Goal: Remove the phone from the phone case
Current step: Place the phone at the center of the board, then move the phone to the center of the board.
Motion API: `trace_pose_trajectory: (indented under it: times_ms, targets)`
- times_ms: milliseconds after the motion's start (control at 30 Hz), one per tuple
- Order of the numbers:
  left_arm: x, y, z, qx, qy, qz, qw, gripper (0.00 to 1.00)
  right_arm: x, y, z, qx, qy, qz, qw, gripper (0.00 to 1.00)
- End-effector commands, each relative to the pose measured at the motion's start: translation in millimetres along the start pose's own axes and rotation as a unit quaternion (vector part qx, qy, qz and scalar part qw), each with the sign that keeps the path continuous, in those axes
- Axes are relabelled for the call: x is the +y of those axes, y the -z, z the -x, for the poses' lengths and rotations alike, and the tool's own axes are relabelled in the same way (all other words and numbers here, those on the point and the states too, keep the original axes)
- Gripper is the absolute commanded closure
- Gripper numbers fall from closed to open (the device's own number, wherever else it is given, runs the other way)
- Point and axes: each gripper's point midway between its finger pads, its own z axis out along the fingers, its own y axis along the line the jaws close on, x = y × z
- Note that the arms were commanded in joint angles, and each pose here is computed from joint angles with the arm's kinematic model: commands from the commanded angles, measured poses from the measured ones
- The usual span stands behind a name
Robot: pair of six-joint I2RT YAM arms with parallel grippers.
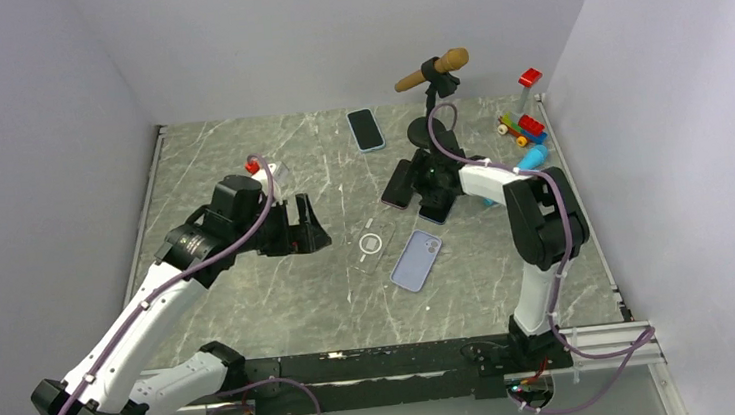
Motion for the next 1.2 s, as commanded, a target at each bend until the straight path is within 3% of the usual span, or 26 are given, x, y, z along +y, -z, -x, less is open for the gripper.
trace_pose_trajectory:
  times_ms: [0, 133, 233, 333, 533, 867, 1167]
  targets:
    - [-7, -9, 11, -0.02, 0.034, -0.012, 0.999, 0.01, -13, 46, 3, -0.011, 0.073, -0.041, 0.996, 0.23]
    - [-6, -25, 14, -0.031, 0.081, -0.011, 0.996, 0.01, 3, 78, 1, -0.004, 0.144, 0.003, 0.99, 0.16]
    - [-9, -30, 18, -0.042, 0.116, -0.018, 0.992, 0.01, 3, 81, 6, 0.0, 0.198, -0.016, 0.98, 0.15]
    - [-9, -28, 22, -0.055, 0.126, -0.018, 0.99, 0.01, 12, 74, 22, -0.018, 0.237, -0.015, 0.971, 0.04]
    - [-5, -10, 16, -0.066, 0.096, -0.014, 0.993, 0.01, 42, 54, 70, -0.074, 0.306, -0.045, 0.948, 0.0]
    - [-8, 19, -13, -0.059, 0.078, -0.053, 0.994, 0.01, 117, -13, 111, -0.111, 0.362, -0.012, 0.925, 0.0]
    - [-16, 31, 8, -0.07, -0.013, -0.051, 0.996, 0.01, 139, -66, 127, -0.116, 0.418, 0.006, 0.901, 0.0]
